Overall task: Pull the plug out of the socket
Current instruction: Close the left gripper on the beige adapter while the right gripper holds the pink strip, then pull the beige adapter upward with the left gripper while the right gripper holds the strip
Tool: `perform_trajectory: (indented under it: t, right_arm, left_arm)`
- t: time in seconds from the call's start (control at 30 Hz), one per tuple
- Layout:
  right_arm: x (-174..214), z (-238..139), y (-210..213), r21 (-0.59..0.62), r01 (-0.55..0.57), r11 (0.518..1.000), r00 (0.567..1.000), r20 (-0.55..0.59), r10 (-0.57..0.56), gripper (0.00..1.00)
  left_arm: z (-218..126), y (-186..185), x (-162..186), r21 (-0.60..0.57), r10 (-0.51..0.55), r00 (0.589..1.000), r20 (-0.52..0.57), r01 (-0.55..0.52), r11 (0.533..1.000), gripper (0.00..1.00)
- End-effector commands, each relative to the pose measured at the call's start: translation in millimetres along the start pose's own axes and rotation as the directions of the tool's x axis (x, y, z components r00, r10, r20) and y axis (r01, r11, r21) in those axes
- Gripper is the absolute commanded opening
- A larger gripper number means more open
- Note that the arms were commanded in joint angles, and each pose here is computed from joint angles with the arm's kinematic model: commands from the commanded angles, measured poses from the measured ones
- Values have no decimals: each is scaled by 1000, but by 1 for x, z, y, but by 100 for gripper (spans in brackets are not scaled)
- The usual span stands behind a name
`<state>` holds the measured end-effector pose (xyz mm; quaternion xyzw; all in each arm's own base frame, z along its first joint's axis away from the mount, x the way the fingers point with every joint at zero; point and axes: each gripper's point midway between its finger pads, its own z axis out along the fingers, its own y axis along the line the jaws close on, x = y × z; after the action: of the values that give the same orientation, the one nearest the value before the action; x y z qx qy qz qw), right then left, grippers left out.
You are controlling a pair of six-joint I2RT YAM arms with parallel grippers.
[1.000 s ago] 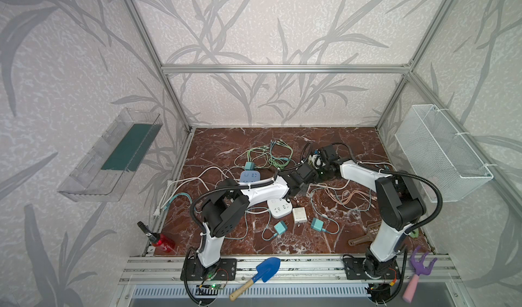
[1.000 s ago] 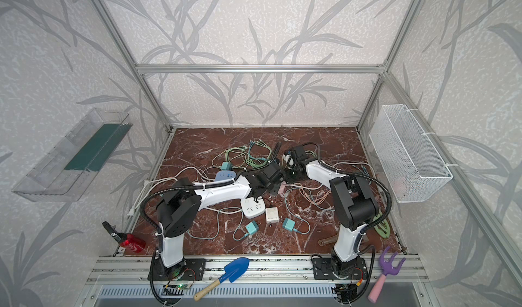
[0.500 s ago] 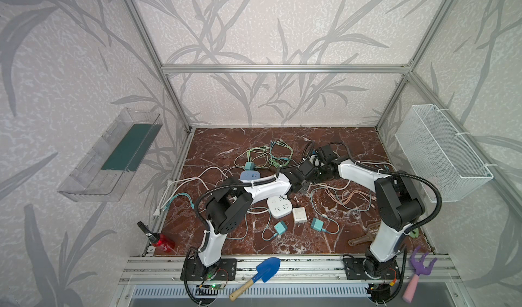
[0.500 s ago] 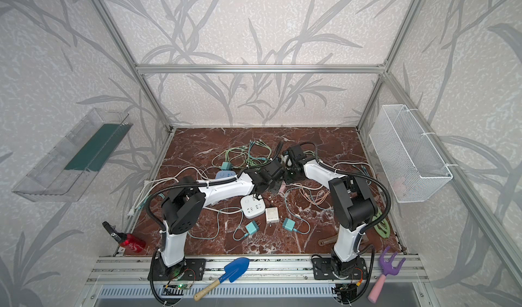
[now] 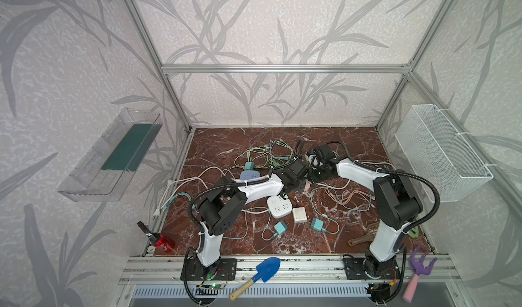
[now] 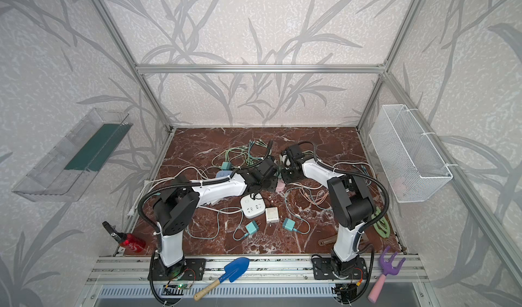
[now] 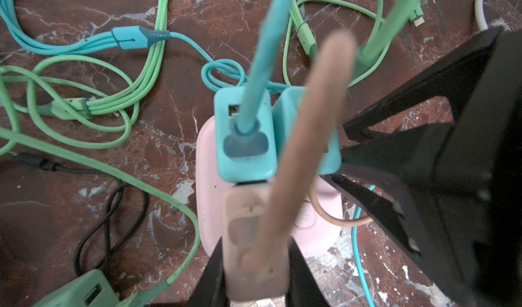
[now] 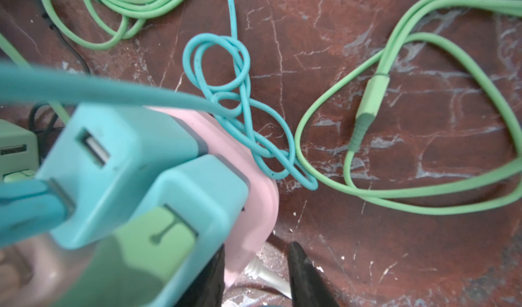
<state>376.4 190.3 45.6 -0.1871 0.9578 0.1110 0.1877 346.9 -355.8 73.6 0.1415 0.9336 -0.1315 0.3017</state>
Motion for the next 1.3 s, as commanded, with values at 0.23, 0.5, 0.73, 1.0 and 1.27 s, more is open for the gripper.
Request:
perform_trajectory:
  t: [0.23,0.5,0.73,1.0,1.27]
  right_arm:
    - [32,14,5,-2,34,999,991,-130,-34,38]
    - [34,16,4,7,38,999,989,-144,-36,38]
    - [33,16,3,15,36,999,989,-144,-34,38]
    - [14,-3,10,-50,-7,999,1000,-31,5,49]
    - [-17,-48,8,-126,-50,991,987,145,68,58]
  left_arm:
    - [-35,-39,-51,104,17,986,165,-35,994,19]
    - [-33,-48,-51,35,130,979,157,-137,990,19]
    - [-30,-49,-48,21,146,979,140,-150,988,19]
    - [-33,-41,-42,9,138,982,132,-140,990,19]
    - [-41,-39,-38,28,108,983,147,-113,993,19]
